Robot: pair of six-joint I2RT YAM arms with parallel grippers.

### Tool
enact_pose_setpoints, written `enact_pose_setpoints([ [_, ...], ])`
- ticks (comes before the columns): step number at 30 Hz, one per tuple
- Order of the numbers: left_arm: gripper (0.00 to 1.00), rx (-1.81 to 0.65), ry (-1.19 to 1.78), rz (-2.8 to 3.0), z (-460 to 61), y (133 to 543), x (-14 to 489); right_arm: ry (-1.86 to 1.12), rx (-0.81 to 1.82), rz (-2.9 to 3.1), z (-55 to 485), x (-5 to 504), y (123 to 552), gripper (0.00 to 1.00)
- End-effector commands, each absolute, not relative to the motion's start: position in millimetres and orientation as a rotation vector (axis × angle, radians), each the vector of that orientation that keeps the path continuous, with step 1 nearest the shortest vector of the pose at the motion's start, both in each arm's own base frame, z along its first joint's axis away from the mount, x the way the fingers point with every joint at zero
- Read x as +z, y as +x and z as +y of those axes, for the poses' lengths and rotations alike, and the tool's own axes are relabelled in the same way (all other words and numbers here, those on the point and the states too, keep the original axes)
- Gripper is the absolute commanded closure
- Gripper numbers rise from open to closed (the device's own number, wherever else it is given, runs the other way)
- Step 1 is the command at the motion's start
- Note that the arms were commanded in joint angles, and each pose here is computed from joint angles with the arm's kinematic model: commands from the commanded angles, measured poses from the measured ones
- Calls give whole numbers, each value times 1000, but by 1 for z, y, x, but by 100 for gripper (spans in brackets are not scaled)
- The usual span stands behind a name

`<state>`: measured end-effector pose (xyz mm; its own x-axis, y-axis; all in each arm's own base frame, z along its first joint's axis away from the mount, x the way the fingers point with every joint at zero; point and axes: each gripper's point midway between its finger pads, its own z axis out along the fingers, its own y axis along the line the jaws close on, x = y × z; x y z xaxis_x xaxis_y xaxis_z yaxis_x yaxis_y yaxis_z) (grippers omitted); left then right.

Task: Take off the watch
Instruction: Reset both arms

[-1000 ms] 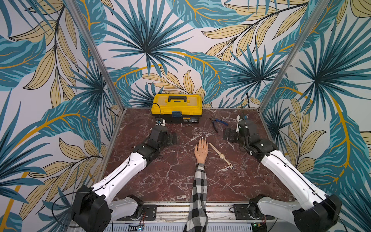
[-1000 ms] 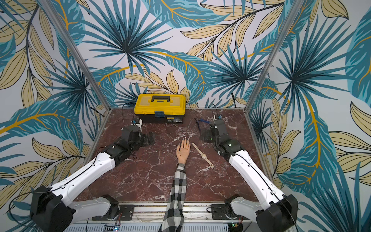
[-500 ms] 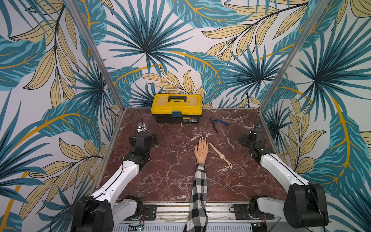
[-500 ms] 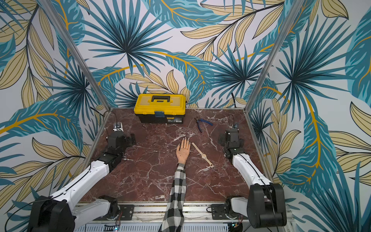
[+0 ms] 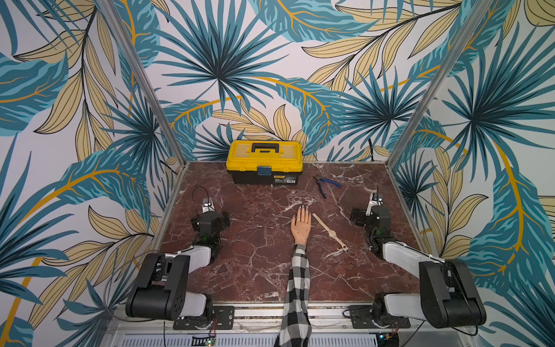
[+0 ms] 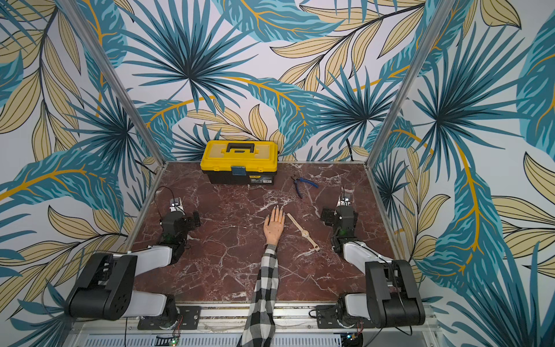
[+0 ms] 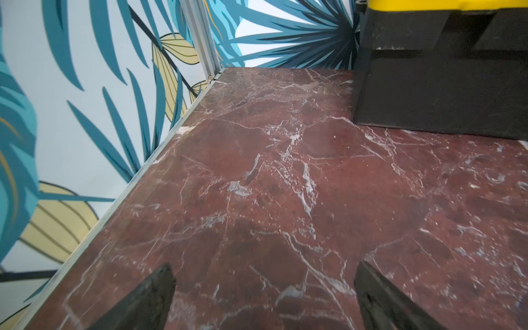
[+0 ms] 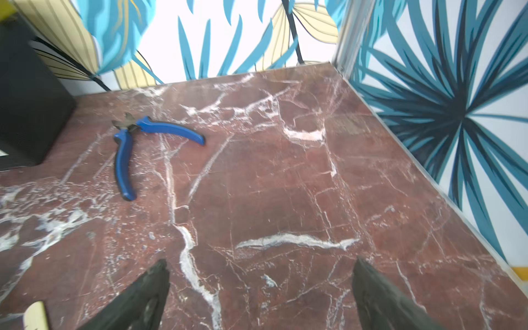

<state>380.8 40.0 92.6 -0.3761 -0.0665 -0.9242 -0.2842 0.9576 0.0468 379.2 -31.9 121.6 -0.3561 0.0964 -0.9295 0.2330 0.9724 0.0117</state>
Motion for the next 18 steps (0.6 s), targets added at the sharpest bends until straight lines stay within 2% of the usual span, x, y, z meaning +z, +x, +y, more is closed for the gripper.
enact_pose_setpoints([
  [1, 1, 141, -175, 1830, 30, 399, 116, 193, -135, 1783, -29, 129, 373, 1],
  [4, 1, 118, -132, 1835, 24, 401, 116, 169, -149, 1710, -29, 125, 381, 1],
  [7, 1, 97, -134, 1837, 25, 403, 115, 188, -126, 1896, -31, 108, 402, 0],
  [18, 1, 90, -126, 1838, 24, 403, 115, 172, -123, 1887, -29, 111, 397, 1],
])
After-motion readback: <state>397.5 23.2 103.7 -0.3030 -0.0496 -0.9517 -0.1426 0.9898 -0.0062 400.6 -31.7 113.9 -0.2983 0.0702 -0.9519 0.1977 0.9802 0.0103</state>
